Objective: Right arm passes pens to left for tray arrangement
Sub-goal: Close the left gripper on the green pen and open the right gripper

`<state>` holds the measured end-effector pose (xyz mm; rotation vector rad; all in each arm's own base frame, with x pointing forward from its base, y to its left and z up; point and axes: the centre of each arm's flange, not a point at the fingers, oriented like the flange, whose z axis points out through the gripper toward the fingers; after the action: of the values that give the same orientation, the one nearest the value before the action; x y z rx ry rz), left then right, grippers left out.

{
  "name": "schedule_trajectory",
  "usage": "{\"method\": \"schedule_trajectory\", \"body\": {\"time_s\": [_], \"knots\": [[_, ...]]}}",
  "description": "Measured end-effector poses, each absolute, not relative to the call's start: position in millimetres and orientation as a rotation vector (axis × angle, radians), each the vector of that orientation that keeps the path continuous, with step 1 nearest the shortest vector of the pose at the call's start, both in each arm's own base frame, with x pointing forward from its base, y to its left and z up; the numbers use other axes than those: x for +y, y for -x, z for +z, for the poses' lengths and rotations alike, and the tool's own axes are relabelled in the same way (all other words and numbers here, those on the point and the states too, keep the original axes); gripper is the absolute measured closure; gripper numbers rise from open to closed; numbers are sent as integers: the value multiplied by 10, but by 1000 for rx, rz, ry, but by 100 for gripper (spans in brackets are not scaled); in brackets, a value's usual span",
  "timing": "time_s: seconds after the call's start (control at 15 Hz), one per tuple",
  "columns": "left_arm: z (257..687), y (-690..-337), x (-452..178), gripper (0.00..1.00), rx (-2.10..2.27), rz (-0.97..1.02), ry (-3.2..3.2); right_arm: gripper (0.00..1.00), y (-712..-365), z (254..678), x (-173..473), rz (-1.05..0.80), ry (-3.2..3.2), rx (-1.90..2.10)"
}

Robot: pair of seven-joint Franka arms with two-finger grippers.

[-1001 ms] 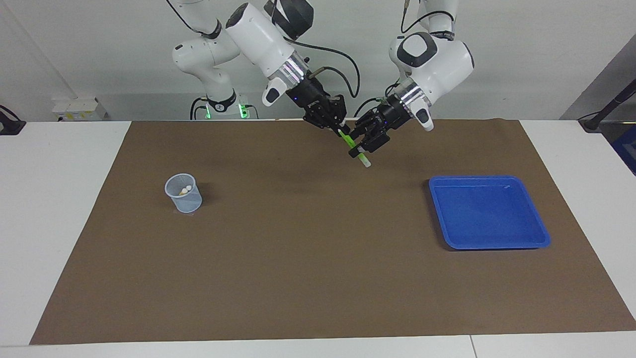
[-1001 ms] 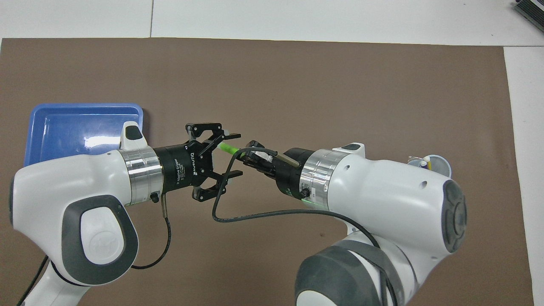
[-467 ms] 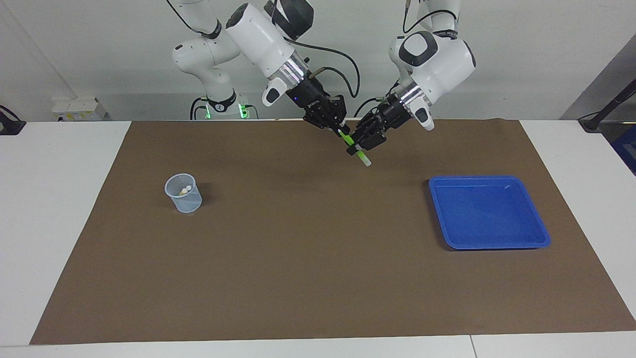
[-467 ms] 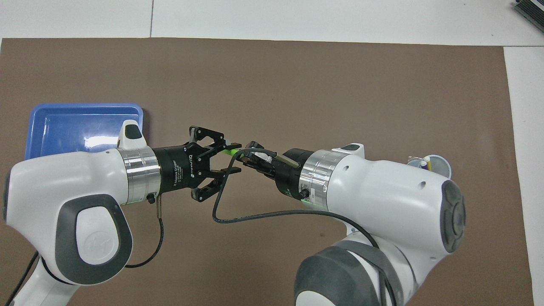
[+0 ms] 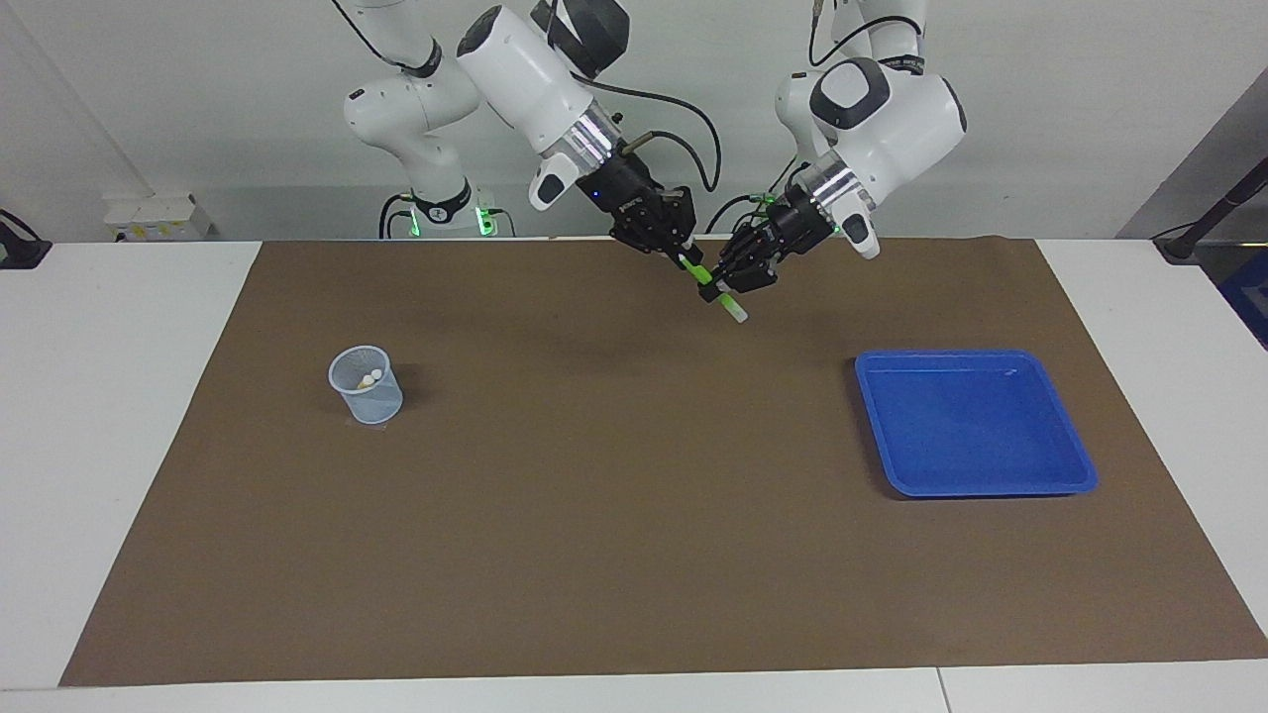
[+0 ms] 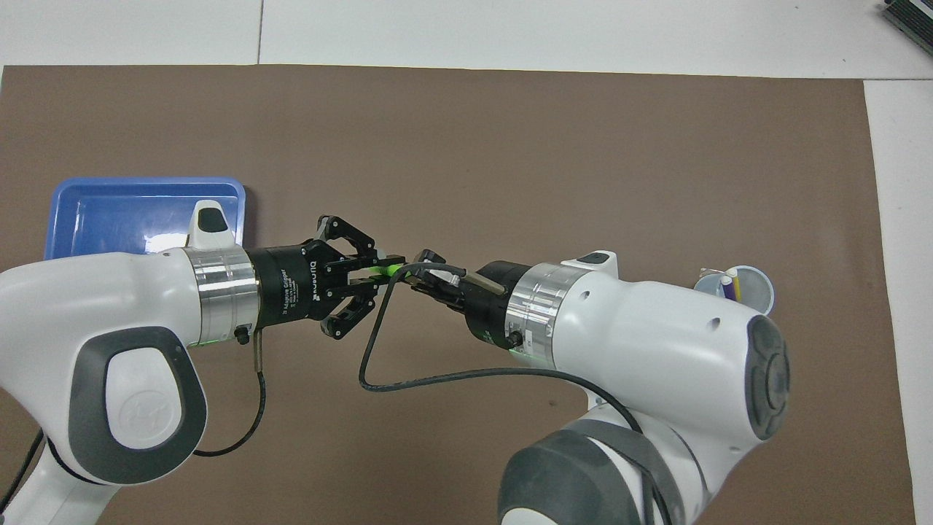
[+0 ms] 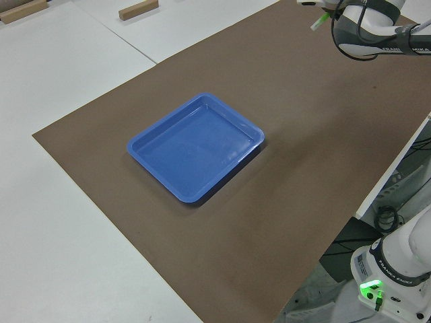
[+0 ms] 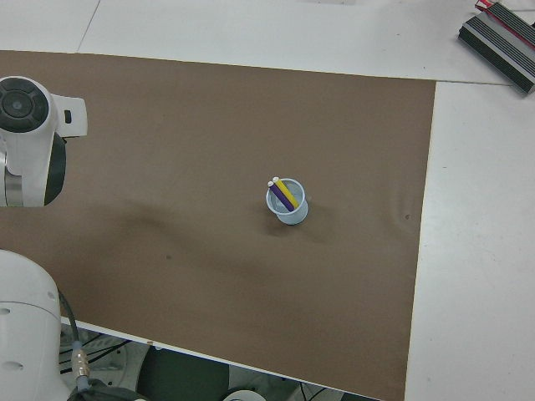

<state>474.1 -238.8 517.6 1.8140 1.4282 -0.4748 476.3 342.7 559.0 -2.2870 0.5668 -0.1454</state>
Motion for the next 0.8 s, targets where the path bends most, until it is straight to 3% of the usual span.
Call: {"method": "schedule_trajectory", "body": {"time_s": [0.53,0.8], "knots": [[5220,-4706,-2398,83,1418,-464,-1853,78,-4782,5586,3398,-146,2285,575],[5249,-4638,-2386,83,1378,-425,-1984,40,-4847,5585,3305,-156,2280,597]]}}
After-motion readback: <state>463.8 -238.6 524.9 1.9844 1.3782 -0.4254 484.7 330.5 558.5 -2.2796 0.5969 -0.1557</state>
